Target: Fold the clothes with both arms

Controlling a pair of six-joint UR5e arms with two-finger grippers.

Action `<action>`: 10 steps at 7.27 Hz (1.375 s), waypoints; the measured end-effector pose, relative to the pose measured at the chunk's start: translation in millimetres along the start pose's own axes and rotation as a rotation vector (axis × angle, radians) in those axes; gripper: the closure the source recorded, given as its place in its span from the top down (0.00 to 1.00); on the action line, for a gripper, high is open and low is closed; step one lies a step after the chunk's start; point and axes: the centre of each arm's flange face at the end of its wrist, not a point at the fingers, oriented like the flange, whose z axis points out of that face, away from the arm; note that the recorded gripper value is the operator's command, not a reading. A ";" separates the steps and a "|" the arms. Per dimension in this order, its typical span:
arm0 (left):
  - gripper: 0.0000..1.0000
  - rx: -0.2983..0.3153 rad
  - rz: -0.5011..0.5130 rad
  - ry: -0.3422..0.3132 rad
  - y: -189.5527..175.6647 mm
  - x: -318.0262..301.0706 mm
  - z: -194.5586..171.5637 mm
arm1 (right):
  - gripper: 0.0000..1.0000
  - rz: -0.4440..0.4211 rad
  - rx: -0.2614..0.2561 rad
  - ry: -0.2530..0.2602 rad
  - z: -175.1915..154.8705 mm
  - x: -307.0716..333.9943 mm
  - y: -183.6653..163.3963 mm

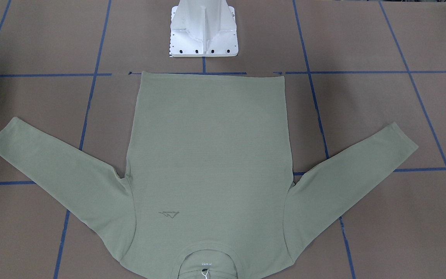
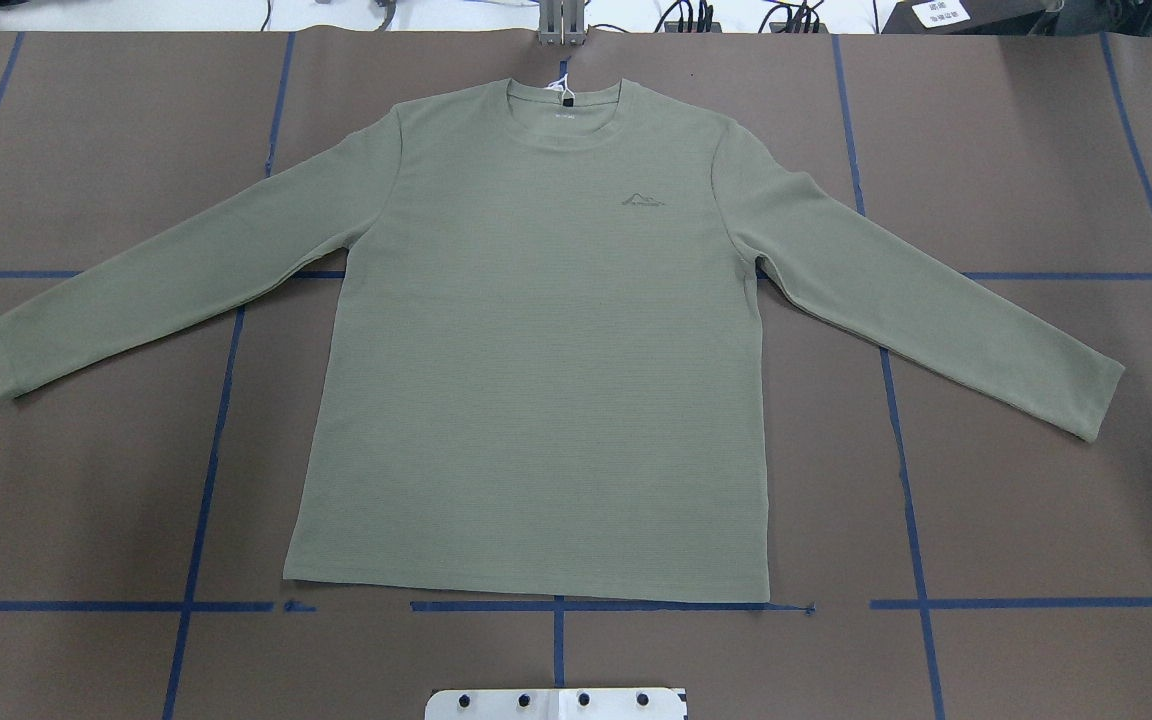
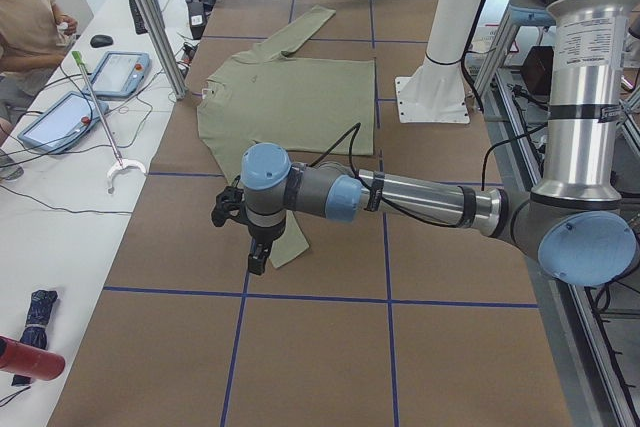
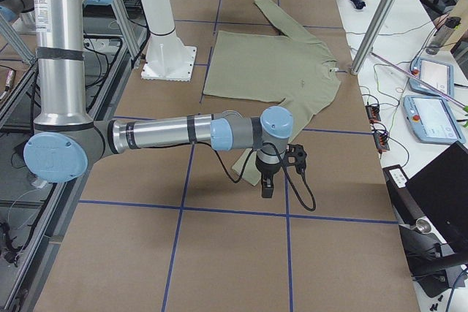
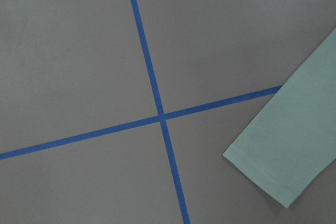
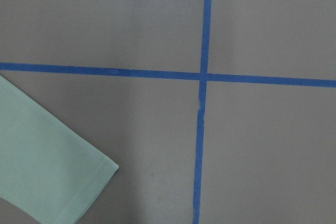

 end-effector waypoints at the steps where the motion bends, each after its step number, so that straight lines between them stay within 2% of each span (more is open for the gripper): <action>1: 1.00 0.003 0.004 0.002 1.5 4.7 -4.6 | 1.00 -0.003 -0.006 -0.010 2.6 -2.6 -0.3; 4: 1.00 0.017 0.013 -0.030 4.4 11.5 -14.3 | 1.00 -0.016 -0.018 -0.020 11.3 -5.8 0.0; 6: 1.00 0.029 0.023 -0.031 4.6 16.2 -18.9 | 1.00 -0.016 -0.016 -0.083 16.7 -10.2 0.9; 9: 1.00 0.054 0.053 -0.017 1.5 24.5 -23.8 | 0.99 0.034 -0.066 -0.159 43.4 -20.1 2.3; 10: 1.00 0.064 0.063 -0.012 0.2 25.8 -24.0 | 1.00 0.022 -0.083 -0.176 55.8 -28.8 2.6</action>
